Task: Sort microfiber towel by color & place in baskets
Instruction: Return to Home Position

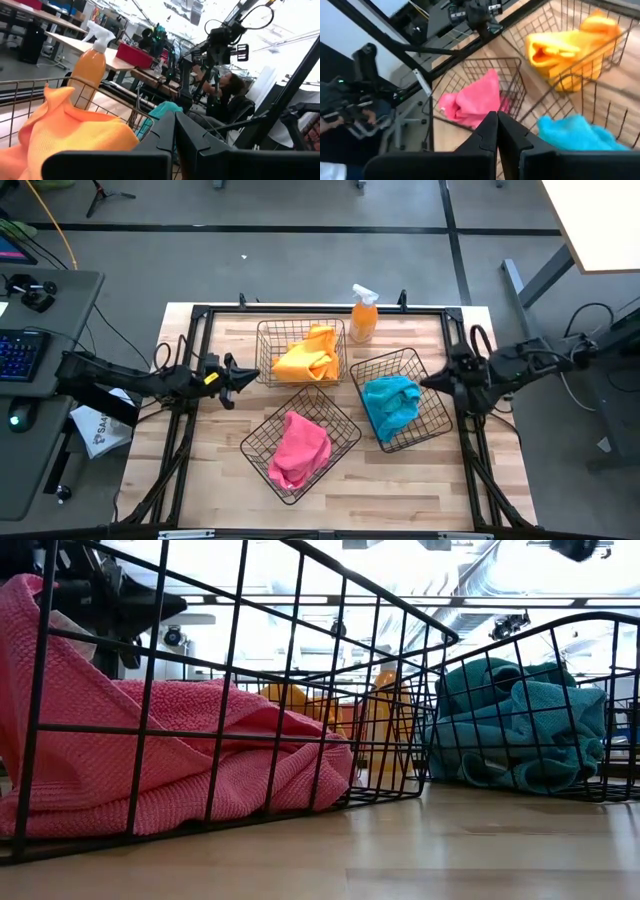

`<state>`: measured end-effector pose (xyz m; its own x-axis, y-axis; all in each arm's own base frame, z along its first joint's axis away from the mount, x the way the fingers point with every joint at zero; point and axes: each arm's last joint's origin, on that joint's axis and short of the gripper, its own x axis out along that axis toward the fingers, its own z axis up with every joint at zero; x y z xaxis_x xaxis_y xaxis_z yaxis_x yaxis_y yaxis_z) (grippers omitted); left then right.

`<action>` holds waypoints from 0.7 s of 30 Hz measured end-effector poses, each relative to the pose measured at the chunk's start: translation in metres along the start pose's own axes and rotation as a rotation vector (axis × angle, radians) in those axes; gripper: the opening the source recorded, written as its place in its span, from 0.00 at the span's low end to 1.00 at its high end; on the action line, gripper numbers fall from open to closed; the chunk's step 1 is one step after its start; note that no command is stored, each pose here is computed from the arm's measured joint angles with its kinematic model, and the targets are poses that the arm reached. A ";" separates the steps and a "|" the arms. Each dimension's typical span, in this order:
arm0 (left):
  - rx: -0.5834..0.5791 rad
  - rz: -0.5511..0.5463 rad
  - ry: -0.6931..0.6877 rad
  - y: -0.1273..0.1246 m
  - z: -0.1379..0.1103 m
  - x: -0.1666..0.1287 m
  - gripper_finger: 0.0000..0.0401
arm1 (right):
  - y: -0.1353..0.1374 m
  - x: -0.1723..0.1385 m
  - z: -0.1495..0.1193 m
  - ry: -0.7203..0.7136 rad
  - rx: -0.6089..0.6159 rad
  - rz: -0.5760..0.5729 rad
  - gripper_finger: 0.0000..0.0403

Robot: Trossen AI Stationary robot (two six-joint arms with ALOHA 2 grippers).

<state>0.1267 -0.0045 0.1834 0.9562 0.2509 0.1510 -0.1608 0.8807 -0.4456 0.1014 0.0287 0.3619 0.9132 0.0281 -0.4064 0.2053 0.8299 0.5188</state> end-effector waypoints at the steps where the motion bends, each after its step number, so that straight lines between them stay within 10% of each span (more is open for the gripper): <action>1: 0.000 0.001 0.001 0.000 0.000 0.000 0.00 | -0.004 -0.001 -0.007 -0.011 0.009 0.015 0.00; 11: 0.002 0.002 0.004 0.000 0.000 0.000 0.00 | -0.033 0.055 -0.066 -0.488 -0.095 0.360 0.00; 21: 0.002 0.001 0.004 0.000 0.000 0.000 0.00 | -0.081 0.074 -0.069 -0.501 -0.190 0.421 0.00</action>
<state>0.1268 -0.0045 0.1830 0.9570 0.2505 0.1465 -0.1626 0.8810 -0.4443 0.1278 0.0017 0.2384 0.9639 0.1464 0.2223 -0.2266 0.8895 0.3968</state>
